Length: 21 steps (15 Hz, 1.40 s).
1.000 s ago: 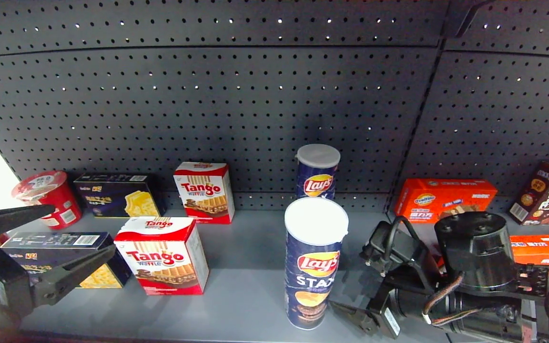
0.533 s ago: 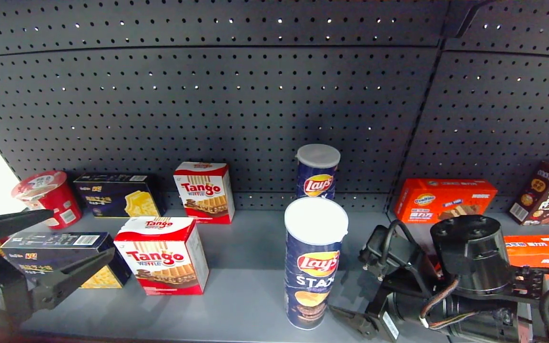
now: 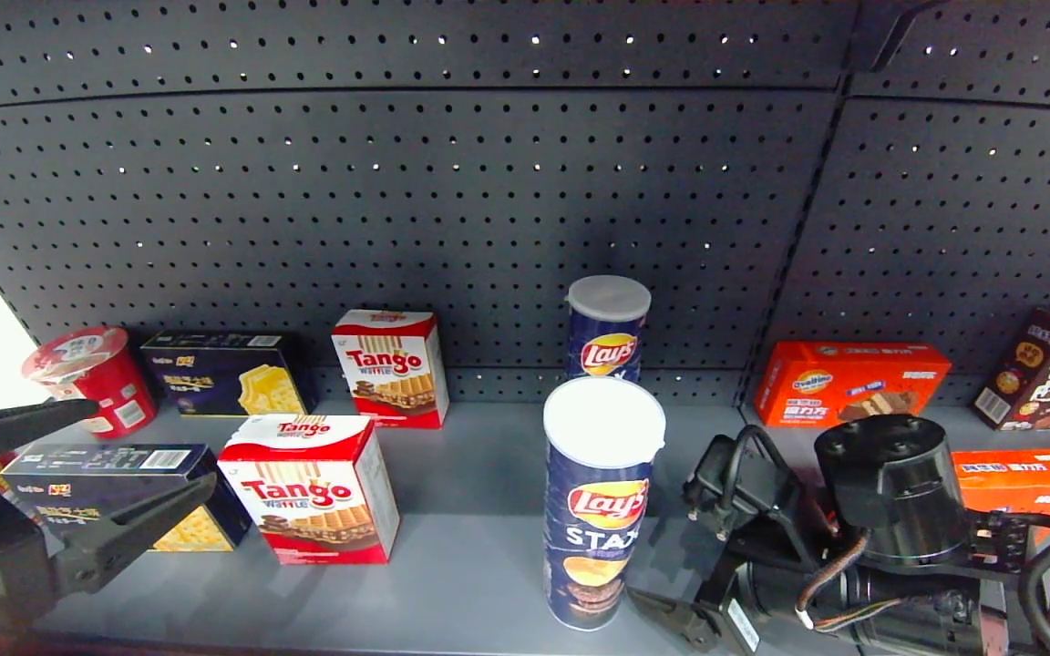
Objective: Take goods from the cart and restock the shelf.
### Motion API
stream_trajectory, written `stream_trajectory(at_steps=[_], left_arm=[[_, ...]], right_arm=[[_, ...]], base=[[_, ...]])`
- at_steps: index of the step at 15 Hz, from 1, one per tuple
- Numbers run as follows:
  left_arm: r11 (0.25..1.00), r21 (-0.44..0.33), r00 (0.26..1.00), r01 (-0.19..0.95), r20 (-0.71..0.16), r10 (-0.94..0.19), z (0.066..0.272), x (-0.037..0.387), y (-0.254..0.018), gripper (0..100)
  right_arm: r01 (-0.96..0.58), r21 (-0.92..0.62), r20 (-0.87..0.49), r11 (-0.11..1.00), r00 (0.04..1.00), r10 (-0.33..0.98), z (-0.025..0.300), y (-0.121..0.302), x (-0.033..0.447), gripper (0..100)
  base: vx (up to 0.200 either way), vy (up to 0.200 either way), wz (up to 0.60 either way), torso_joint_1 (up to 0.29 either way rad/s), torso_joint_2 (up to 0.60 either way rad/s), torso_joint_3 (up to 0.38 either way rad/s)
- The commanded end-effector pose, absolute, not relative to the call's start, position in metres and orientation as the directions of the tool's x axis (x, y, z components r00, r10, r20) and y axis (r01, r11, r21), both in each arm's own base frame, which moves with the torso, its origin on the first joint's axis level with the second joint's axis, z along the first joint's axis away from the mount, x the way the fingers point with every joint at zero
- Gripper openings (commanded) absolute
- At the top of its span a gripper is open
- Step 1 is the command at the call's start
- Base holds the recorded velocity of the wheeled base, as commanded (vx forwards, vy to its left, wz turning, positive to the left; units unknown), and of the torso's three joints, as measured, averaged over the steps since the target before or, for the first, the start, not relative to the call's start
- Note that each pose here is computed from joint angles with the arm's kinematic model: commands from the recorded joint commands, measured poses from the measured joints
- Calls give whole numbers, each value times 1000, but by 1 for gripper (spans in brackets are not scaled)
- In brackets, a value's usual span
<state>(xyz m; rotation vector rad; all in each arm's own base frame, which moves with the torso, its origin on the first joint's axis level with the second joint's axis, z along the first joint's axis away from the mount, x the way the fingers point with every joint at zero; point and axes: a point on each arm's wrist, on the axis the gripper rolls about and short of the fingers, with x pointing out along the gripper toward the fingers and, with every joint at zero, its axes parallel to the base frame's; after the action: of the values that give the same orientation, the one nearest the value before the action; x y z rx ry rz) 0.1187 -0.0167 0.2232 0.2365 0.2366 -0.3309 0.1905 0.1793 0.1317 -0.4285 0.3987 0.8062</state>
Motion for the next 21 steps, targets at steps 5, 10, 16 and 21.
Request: stream_trajectory(at_steps=[5,10,16,21], left_arm=[[919,188,919,347,-266,-292,223,119,-17,100],[918,189,918,347,-267,-292,223,119,-17,100],[919,188,919,347,-264,-292,224,119,-17,100],[919,188,919,347,-266,-292,223,118,-17,100]], right_arm=[[-759,-211,-504,615,624,597,129,180,191,100],[-676,-206,-378,707,722,580,163,165,206,100],[-535,-219,-295,816,833,468,185,153,260,100],[-497,-219,-314,840,851,422,178,148,278,100]], base=[[0,0,0,0,0,0],[0,0,0,0,0,0],[0,0,0,0,0,0],[0,0,0,0,0,0]])
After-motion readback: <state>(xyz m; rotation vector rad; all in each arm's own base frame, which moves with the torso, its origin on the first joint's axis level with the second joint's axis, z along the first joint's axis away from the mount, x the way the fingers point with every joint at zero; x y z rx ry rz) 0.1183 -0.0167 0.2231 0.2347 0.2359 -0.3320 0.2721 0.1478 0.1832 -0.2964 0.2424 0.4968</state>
